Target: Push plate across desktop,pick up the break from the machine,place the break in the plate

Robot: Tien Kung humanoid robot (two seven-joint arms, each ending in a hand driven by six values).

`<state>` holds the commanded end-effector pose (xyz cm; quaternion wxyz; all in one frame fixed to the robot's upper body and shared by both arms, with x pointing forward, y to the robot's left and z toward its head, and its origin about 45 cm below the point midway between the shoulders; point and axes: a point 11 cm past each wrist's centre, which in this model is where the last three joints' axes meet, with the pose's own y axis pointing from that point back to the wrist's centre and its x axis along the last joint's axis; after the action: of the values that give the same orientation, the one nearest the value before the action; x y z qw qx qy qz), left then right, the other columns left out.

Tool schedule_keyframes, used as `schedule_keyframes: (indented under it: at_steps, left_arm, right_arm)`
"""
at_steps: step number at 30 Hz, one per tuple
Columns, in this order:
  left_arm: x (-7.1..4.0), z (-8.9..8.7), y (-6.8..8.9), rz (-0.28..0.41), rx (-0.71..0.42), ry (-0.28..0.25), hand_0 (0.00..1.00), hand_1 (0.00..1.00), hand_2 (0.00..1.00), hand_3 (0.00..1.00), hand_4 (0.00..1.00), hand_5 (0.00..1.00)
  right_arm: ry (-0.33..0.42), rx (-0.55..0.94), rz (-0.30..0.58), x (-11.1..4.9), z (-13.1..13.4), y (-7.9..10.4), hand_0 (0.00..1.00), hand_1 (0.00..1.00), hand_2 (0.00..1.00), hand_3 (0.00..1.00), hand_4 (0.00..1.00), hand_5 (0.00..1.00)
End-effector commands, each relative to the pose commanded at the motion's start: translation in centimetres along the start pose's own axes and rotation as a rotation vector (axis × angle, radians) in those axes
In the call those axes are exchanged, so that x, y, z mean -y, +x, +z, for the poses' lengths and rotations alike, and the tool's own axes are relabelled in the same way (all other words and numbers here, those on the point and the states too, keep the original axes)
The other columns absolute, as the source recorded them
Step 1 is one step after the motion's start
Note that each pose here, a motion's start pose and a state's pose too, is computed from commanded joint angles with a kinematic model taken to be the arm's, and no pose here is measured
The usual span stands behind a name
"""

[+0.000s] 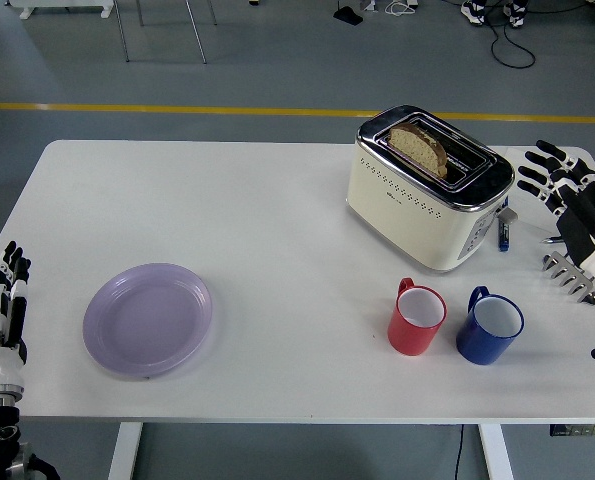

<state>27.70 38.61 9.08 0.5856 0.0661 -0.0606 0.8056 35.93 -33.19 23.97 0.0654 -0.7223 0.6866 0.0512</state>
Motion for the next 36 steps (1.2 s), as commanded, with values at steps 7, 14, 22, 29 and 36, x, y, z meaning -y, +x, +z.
schedule_keyframes:
  at_steps: [7,14,22,29,36]
  left_arm:
    - [-0.3,-0.9,-0.9,-0.028,-0.009,0.039,0.945,0.957,0.998,0.998,0.593,0.998]
    - [-0.4,-1.5,-1.3,-0.053,-0.005,0.065,0.940,0.953,0.998,0.998,0.589,0.998]
    - [-0.8,-2.2,-1.6,-0.070,-0.004,0.097,0.932,0.947,0.998,0.998,0.584,0.998]
    - [-1.1,-2.2,-2.1,-0.086,-0.014,0.101,0.927,0.941,0.998,0.998,0.583,0.998]
    - [-2.4,-3.2,-2.9,-0.108,-0.023,0.133,0.924,0.937,0.998,0.998,0.582,0.998]
  right_arm:
    - [0.004,0.003,0.000,0.0,-0.1,0.0,0.811,0.760,0.792,0.796,0.537,0.481]
    - [0.007,0.004,0.000,0.2,-0.2,-0.1,0.811,0.760,0.792,0.796,0.535,0.480]
    - [0.007,0.003,0.000,0.3,-0.3,-0.1,0.810,0.759,0.791,0.796,0.533,0.478]
    - [0.004,-0.001,-0.002,0.3,-0.2,-0.1,0.809,0.760,0.791,0.796,0.531,0.477]
    - [-0.013,-0.005,-0.005,0.0,0.4,-0.2,0.810,0.760,0.791,0.796,0.529,0.477]
